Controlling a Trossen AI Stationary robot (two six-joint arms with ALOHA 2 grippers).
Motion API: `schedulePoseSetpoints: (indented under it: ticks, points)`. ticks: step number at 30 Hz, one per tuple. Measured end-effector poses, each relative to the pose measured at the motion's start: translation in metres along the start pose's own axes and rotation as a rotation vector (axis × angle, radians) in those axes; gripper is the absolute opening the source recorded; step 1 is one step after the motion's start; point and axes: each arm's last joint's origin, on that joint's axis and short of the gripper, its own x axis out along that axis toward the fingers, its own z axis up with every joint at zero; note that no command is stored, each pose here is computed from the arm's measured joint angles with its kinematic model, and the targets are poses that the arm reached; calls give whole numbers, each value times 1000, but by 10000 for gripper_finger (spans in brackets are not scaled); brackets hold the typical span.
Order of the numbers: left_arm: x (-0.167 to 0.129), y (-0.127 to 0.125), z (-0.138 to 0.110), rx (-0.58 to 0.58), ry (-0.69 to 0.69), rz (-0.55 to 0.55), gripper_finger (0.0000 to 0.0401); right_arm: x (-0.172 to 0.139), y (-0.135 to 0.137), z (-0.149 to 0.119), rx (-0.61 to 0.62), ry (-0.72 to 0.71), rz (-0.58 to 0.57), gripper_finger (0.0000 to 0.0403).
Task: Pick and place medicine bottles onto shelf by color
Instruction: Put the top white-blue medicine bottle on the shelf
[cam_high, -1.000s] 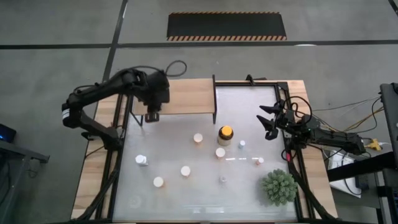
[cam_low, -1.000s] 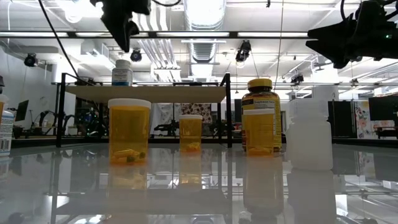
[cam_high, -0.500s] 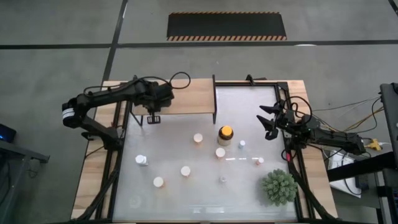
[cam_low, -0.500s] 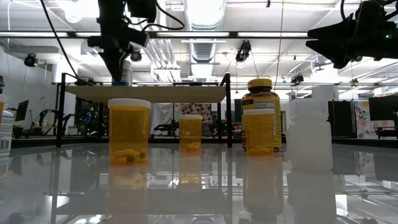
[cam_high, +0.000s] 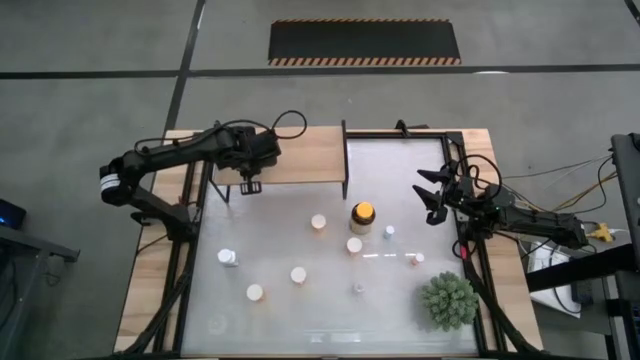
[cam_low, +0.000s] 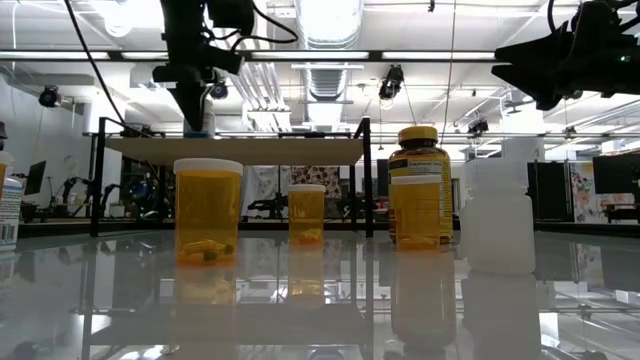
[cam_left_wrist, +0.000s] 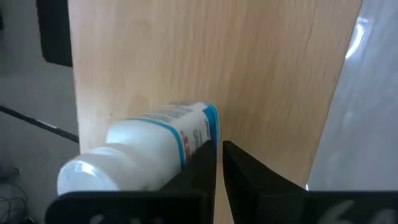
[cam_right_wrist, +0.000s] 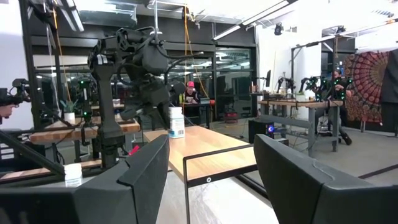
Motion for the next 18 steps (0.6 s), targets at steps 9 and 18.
schedulePoseSetpoints:
  ticks: [9,18]
  points:
    - [1,0,-1,3,10,-3,11,0,0,0,10,1,0,226]
    - [1,1,-2,25,19,24,11,0,0,0,18,1,1,226]
